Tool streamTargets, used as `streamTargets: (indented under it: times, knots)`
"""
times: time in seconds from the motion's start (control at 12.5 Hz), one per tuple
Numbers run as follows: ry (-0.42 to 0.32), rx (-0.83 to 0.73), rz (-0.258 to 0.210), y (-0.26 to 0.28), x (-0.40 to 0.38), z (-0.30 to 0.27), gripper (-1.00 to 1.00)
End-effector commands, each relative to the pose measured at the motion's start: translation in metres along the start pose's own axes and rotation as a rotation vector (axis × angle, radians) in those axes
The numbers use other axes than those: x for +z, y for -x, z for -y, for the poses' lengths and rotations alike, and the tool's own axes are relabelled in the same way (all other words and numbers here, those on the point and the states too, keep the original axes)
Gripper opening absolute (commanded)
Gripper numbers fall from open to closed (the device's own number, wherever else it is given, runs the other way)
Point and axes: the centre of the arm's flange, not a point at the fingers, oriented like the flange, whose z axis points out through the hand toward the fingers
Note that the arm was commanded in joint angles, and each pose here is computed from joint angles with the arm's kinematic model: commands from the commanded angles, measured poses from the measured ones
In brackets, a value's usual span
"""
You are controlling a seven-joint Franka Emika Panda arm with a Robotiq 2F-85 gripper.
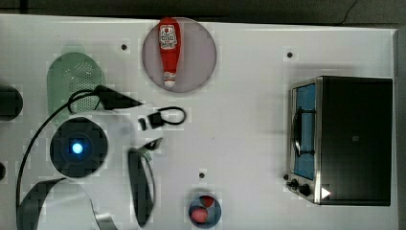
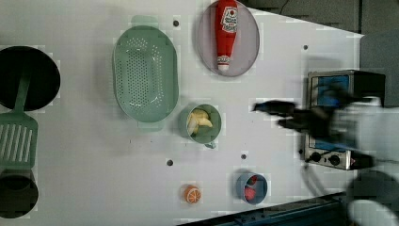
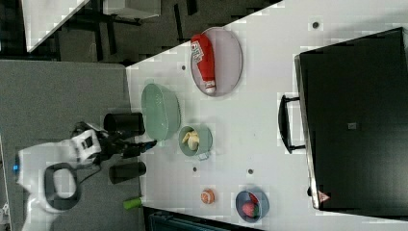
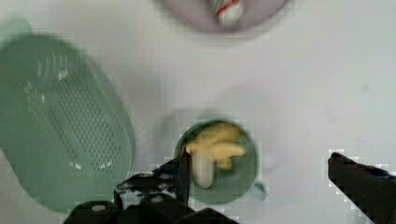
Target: Pick Banana and place it in mug.
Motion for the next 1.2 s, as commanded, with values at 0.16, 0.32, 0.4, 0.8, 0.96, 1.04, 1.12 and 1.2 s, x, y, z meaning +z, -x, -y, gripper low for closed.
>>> streamTargets:
  times: [0.16, 0.32, 0.4, 0.8, 0.96, 1.04, 1.12, 1.2]
  knots:
    - [0.026, 0.244, 0.005, -0.076, -0.088, -0.092, 1.0]
    - [0.016, 0.301, -0.054, -0.1, -0.135, -0.129, 1.0]
    - [0.033, 0.327, -0.046, -0.104, -0.15, -0.146, 1.0]
    - [0.081, 0.414, 0.059, -0.104, -0.165, -0.194, 1.0]
    - [0.086, 0.42, 0.069, -0.106, -0.159, -0.197, 1.0]
    - [0.09, 0.419, 0.074, -0.107, -0.156, -0.196, 1.0]
    - [0.092, 0.419, 0.077, -0.108, -0.154, -0.196, 1.0]
    - [0.094, 0.419, 0.08, -0.108, -0.152, -0.196, 1.0]
